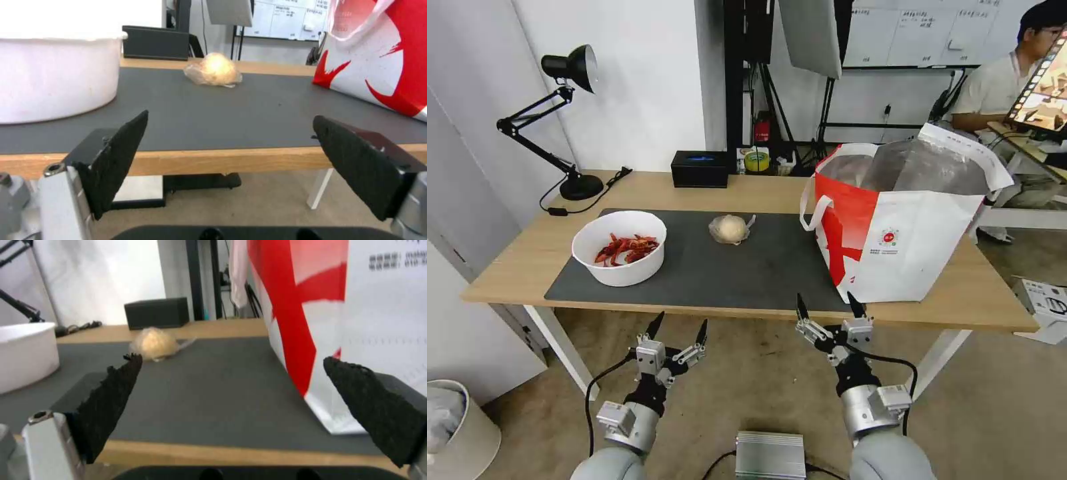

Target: Pick up the trash from the table and place it into the takeout bag.

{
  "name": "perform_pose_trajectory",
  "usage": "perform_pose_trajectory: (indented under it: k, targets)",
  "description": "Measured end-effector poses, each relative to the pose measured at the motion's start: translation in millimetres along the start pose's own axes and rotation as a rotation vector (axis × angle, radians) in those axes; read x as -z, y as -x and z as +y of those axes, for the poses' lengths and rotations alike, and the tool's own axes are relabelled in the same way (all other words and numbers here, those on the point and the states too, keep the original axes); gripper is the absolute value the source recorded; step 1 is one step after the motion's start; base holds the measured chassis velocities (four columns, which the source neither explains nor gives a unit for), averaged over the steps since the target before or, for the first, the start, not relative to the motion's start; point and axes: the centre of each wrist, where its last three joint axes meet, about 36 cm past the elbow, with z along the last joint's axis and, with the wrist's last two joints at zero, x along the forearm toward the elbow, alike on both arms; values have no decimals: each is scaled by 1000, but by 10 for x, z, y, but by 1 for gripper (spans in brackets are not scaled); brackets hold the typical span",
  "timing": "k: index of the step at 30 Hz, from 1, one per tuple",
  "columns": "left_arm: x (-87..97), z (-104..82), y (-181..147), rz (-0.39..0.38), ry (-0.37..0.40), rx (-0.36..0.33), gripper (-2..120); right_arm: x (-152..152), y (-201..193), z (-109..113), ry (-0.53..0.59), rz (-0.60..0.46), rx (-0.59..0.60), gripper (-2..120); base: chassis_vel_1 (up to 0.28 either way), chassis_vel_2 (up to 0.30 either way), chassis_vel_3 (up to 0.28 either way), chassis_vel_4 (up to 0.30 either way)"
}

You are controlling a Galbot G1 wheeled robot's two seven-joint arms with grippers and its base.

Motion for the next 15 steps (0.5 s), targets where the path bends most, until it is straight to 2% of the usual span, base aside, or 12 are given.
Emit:
perform_pose_trajectory:
  k: [15]
  targets:
    - [2, 15, -2, -2, 0, 2, 100, -362, -211, 39, -3, 84, -37, 100, 0, 0, 0, 0]
